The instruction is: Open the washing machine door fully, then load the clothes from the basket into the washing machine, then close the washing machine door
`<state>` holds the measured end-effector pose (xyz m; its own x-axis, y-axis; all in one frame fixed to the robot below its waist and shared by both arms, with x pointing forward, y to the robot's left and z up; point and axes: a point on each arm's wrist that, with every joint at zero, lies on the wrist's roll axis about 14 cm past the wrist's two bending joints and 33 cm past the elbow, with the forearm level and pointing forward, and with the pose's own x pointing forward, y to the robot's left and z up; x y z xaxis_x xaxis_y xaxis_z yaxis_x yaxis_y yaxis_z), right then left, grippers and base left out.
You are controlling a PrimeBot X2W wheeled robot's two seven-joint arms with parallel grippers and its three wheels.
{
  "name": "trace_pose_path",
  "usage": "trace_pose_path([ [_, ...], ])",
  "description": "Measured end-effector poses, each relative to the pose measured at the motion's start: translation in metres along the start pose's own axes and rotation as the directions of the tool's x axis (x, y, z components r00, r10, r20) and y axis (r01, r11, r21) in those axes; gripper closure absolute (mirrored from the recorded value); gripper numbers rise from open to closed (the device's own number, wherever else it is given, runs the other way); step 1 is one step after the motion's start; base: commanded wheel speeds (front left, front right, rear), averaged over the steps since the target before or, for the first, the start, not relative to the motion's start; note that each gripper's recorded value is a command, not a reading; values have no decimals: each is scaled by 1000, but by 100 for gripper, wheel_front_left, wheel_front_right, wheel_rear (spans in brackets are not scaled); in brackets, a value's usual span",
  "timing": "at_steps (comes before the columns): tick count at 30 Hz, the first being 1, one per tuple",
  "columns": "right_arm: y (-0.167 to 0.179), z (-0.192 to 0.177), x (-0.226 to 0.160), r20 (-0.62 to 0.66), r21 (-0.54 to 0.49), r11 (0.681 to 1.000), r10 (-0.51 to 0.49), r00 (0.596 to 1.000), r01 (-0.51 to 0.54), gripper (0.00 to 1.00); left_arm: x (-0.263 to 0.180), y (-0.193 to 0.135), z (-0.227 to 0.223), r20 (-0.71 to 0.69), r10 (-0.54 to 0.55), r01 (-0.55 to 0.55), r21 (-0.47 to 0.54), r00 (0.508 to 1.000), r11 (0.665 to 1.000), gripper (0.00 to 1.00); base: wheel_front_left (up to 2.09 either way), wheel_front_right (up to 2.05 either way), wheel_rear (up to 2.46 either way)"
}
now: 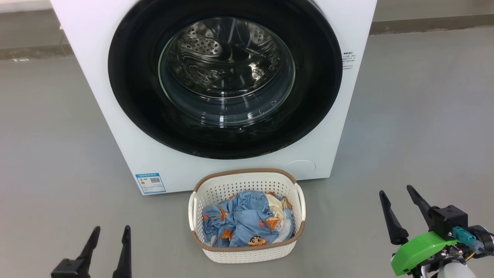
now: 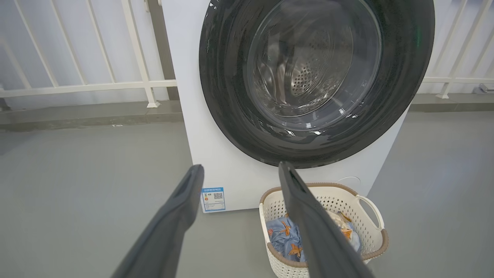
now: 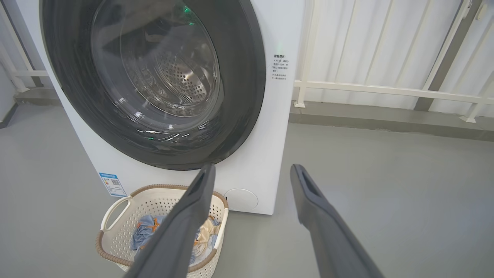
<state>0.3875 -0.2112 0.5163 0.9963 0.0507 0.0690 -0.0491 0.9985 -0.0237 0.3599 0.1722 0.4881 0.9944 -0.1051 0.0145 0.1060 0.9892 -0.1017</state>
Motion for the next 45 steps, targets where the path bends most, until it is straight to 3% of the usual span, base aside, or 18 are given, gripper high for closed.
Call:
trace_pose_path([
  [13, -5, -3, 0, -4, 50, 997, -51, 999, 51, 0, -3, 13, -3, -7, 61, -61, -11, 998, 998, 0, 0, 0, 0],
  [45, -6, -2, 2, 0, 56, 997, -54, 999, 54, 0, -4, 20, -3, -3, 93, -93, -33, 996, 995, 0, 0, 0, 0],
])
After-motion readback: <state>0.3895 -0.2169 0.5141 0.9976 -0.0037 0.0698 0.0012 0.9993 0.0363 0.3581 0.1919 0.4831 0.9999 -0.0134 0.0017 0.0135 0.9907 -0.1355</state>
